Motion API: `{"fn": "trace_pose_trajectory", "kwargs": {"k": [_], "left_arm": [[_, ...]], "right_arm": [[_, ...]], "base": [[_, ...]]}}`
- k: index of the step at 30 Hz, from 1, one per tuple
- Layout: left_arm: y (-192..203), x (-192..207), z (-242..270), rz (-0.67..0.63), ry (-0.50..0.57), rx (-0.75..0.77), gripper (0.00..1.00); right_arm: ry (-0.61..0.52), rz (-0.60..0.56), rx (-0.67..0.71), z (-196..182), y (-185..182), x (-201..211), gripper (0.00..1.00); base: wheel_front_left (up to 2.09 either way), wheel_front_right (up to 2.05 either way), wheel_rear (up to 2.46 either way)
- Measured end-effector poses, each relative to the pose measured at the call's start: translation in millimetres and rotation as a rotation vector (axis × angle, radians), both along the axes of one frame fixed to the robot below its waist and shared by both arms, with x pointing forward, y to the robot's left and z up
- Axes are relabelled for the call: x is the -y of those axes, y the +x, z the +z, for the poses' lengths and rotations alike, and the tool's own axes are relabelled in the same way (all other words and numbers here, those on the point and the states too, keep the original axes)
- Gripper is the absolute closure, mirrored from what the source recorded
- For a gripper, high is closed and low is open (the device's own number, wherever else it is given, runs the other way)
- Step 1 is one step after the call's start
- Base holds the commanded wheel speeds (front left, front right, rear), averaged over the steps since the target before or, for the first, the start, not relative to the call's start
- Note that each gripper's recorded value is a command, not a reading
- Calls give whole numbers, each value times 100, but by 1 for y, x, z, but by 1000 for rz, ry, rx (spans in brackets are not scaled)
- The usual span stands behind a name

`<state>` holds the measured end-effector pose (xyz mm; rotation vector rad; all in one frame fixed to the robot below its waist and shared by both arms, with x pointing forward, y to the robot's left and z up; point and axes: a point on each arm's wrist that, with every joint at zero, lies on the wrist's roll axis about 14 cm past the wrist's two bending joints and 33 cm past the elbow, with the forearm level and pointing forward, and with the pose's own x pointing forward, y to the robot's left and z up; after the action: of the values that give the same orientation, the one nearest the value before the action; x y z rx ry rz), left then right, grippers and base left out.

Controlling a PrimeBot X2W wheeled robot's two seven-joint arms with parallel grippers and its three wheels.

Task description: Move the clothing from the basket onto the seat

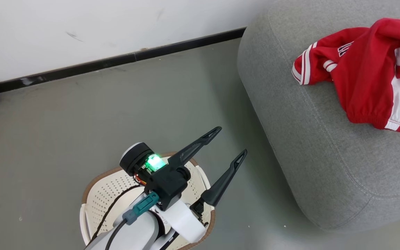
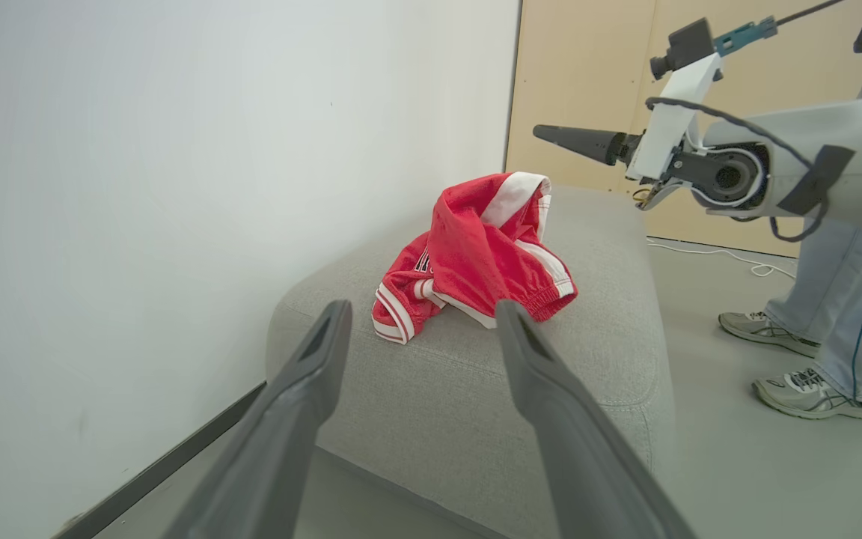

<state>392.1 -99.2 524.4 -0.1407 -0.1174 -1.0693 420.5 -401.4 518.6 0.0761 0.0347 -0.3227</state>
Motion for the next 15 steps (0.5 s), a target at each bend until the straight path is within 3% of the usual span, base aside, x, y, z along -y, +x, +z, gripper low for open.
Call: {"fn": "trace_pose_trajectory", "kwargs": {"k": [15], "left_arm": [[9,-40,25,177,-41,25,0]], "right_arm": [[27,158,102,17,13,-61,0]], "base": [[0,0,0]]}}
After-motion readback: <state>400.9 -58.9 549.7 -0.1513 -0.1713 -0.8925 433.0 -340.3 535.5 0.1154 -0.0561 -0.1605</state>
